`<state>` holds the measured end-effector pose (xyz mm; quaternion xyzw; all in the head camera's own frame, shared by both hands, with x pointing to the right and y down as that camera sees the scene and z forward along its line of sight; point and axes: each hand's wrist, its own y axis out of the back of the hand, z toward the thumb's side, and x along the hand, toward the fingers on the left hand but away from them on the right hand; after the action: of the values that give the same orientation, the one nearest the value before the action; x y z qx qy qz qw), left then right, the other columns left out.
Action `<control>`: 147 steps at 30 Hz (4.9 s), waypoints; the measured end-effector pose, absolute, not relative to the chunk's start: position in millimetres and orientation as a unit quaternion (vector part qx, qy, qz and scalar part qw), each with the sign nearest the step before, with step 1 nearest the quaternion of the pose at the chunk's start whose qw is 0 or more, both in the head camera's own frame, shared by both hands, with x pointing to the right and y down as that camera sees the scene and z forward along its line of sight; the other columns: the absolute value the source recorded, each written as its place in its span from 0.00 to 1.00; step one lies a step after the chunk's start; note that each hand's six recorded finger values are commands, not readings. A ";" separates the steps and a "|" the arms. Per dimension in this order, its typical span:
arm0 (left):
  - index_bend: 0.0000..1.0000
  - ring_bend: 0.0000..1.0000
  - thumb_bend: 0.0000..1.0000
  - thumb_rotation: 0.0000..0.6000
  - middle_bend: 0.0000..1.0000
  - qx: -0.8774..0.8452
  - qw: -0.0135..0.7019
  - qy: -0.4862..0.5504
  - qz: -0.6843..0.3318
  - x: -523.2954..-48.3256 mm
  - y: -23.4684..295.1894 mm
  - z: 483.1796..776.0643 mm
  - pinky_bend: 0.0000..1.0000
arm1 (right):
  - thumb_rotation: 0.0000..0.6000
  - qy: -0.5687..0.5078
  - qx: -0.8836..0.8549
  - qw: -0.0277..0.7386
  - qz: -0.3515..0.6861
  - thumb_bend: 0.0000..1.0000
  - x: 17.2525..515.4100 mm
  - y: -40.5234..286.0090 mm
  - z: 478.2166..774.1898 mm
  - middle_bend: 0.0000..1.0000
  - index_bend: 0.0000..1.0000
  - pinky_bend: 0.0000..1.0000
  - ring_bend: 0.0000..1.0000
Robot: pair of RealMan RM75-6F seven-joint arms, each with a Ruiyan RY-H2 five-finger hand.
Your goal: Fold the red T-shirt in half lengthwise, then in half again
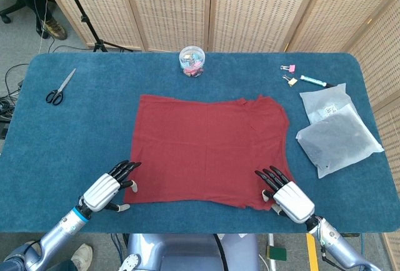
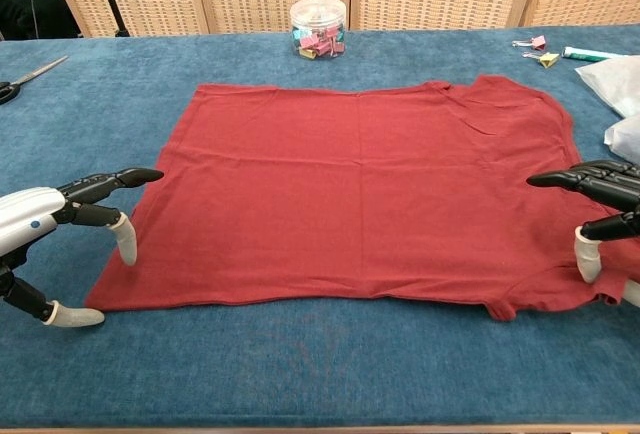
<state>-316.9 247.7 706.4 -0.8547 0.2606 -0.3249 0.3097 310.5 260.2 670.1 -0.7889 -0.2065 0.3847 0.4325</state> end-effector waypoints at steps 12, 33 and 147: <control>0.50 0.00 0.25 1.00 0.00 -0.851 0.307 0.262 -0.336 -320.5 244.3 710.3 0.00 | 1.00 -0.207 -0.789 0.432 0.385 0.62 310.8 260.0 670.2 0.04 0.60 0.00 0.00; 0.72 0.00 0.44 1.00 0.00 -0.850 0.291 0.283 -0.335 -319.5 243.3 710.4 0.00 | 1.00 -0.208 -0.788 0.431 0.386 0.62 312.4 258.4 669.6 0.04 0.60 0.00 0.00; 0.75 0.00 0.45 1.00 0.00 -0.781 0.383 0.282 -0.405 -315.7 177.1 661.7 0.00 | 1.00 -0.267 -0.819 0.299 0.411 0.62 322.7 162.6 641.7 0.06 0.65 0.00 0.00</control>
<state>-315.7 177.1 661.7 -0.7811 0.2822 -0.4047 0.3827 322.7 162.6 641.7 -0.8189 -0.2671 0.4108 0.2989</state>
